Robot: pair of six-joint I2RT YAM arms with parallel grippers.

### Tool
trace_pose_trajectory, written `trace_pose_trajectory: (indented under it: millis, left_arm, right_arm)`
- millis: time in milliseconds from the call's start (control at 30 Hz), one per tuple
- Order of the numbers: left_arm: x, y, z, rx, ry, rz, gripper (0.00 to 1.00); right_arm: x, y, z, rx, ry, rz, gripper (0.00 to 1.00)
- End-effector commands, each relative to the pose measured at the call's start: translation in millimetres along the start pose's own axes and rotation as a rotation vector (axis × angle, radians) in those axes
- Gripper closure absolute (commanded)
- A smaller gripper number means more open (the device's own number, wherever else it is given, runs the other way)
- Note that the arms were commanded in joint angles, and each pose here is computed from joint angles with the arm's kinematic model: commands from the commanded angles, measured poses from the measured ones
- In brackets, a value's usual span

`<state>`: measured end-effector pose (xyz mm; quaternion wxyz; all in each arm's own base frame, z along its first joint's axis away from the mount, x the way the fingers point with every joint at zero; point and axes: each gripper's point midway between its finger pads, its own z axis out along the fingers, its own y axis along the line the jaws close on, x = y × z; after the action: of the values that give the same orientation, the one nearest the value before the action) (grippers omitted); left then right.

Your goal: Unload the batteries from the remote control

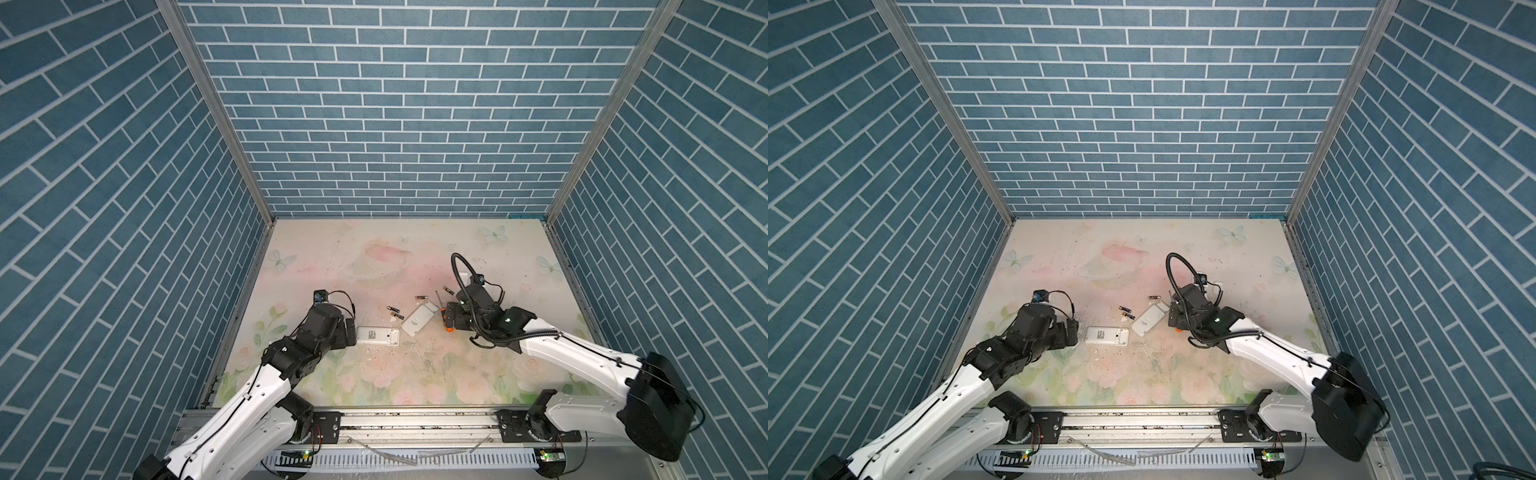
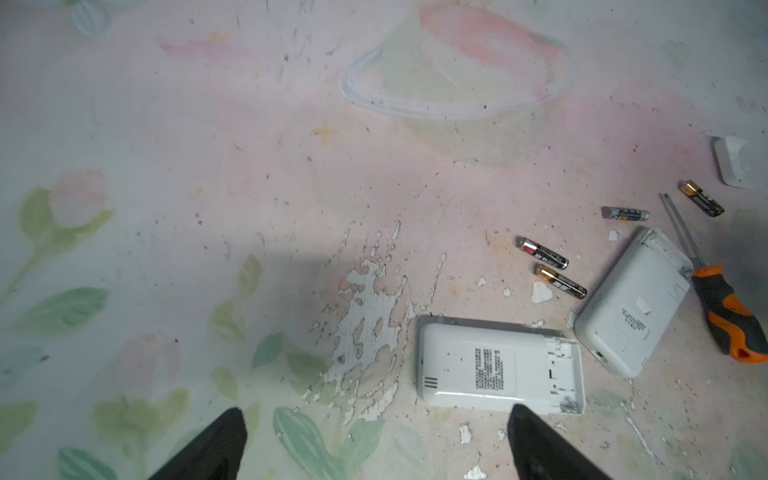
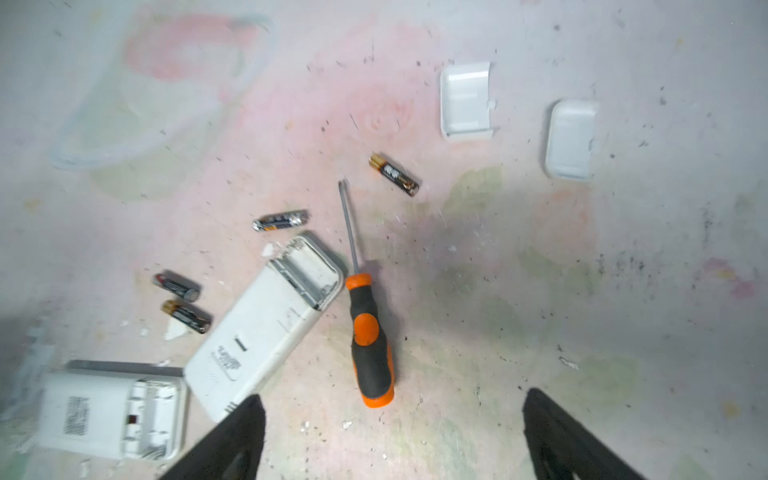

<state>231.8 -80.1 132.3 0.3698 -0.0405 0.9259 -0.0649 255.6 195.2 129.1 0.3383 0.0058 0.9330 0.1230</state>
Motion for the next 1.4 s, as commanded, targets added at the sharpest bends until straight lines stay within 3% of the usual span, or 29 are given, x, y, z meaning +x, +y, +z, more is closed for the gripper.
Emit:
trace_pose_trajectory:
  millis: [0,267,433,600,733,933,1367]
  left_arm:
    - [-36.3,12.5,-19.6,-0.090,-0.104,0.047,0.00]
    - [-106.9,49.6,-54.7,-0.333,-0.399,0.103,0.00]
    - [-112.1,77.7,-32.2,-0.443,-0.496,0.099,0.00]
    - [-111.7,100.1,13.2,-0.401,-0.498,0.039,0.00]
    - [-114.1,107.1,41.3,-0.381,-0.510,0.074,0.00]
    - [-98.4,116.3,82.3,-0.338,-0.478,0.078,0.00]
    - [-109.7,104.4,96.9,-0.204,-0.494,0.115,0.00]
  right_arm:
    - [-13.5,-16.1,-21.5,0.058,-0.068,-0.065,0.01]
    - [-67.3,-48.4,-68.9,0.203,-0.317,-0.158,0.01]
    - [-87.8,-79.5,-81.2,0.355,-0.417,-0.192,0.01]
    - [-107.3,-102.4,-91.2,0.421,-0.532,-0.191,0.01]
    - [-115.0,-123.2,-94.6,0.522,-0.618,-0.212,0.01]
    - [-108.1,-159.8,-65.9,0.601,-0.620,-0.179,0.01]
    - [-100.4,-215.3,25.3,0.549,-0.551,-0.149,0.01]
